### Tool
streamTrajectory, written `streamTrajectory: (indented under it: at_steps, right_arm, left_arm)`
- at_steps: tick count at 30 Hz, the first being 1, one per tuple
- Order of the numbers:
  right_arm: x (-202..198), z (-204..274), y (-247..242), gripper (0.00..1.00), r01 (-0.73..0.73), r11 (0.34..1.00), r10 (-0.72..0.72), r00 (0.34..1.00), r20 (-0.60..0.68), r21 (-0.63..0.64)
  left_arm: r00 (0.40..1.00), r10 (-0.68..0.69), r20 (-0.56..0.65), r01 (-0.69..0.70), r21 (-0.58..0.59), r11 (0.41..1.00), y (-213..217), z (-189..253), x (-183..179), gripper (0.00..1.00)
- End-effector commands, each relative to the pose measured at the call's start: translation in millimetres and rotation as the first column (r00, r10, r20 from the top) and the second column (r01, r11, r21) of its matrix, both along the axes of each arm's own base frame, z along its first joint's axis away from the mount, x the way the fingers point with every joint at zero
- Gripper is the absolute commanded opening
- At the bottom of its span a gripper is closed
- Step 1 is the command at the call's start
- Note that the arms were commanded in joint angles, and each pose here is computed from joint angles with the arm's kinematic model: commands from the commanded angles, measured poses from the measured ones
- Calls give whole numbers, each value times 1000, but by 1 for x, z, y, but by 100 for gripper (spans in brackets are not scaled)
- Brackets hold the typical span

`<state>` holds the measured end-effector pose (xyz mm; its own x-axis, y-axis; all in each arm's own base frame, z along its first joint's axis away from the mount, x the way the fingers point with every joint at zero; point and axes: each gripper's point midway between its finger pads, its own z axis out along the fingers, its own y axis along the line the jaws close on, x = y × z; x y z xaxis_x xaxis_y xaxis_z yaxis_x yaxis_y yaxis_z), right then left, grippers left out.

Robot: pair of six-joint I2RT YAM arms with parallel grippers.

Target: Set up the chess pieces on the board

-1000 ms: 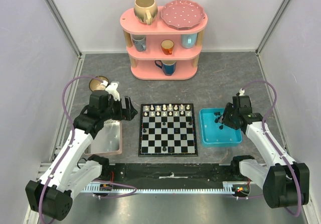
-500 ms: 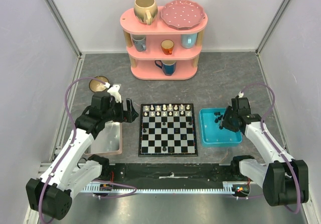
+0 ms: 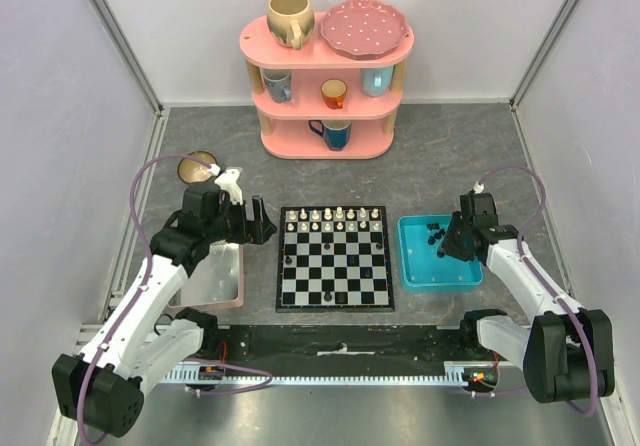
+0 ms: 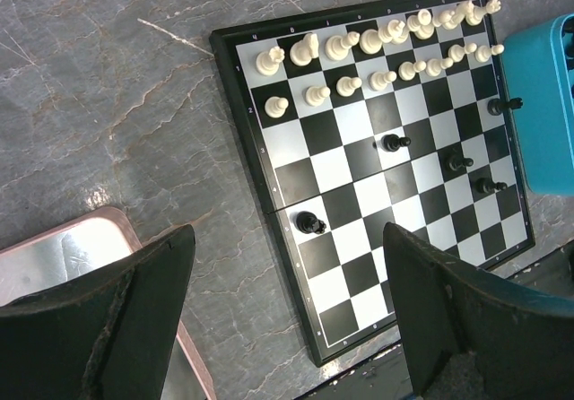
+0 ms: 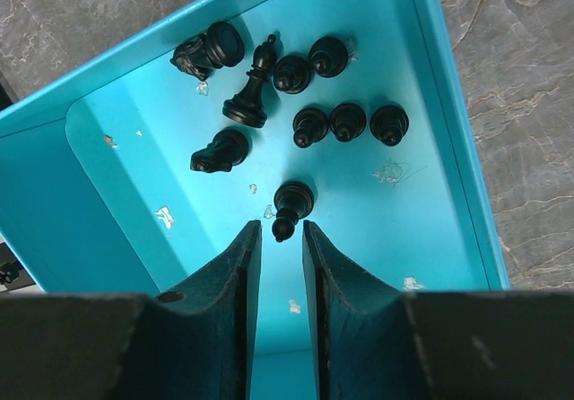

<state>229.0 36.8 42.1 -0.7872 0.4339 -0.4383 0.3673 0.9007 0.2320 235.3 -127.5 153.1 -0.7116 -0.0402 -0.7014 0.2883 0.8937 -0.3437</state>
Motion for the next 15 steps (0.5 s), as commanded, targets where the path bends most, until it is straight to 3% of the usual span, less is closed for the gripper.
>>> streamTrajectory:
  at_steps: [1,15]
  right_arm:
    - [4,-2,3,31,-6,1000,6,1000,8,17]
    - [5,-6,3,23,-14,1000,15,1000,-6,12]
  left_arm:
    - [1000,-23,-5,23,-23,999,-6,1,-2,91]
    - [1000,-20,-12,20,-19,1000,-6,-2,-1,91]
